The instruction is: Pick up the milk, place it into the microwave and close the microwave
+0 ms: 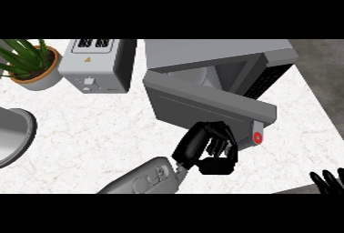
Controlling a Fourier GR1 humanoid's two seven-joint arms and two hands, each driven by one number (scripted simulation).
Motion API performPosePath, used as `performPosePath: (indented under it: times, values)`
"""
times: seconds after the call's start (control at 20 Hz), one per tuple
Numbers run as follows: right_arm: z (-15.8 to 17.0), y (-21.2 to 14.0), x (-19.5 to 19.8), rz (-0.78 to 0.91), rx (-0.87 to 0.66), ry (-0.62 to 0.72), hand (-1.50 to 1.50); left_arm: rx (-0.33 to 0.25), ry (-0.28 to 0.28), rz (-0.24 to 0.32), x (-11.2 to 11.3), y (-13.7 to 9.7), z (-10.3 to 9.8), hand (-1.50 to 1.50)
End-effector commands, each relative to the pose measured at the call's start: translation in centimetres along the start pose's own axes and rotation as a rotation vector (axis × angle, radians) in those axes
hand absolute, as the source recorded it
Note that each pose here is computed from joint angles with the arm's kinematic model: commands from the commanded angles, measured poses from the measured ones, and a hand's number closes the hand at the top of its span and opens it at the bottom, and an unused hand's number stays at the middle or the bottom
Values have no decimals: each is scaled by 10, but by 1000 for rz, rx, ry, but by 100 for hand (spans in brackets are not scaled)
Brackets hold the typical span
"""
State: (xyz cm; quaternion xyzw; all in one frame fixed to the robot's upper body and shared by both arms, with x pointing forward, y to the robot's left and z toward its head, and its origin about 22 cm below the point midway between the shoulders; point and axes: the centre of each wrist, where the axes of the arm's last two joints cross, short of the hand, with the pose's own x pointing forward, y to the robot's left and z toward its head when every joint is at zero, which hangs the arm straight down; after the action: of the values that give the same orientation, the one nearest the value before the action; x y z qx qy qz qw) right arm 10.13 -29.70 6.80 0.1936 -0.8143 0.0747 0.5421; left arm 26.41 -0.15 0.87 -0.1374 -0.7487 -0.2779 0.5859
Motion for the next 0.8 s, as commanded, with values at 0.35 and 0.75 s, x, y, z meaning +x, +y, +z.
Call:
performPosePath:
  times: [0.35, 0.75]
  values:
    - [-13, 3, 22, -6, 18, 3, -150, 145, -11, 16, 15, 30, -49, 150]
    - [-19, 3, 29, 3, 23, 12, -150, 203, 6, 85, 12, 50, -66, 150]
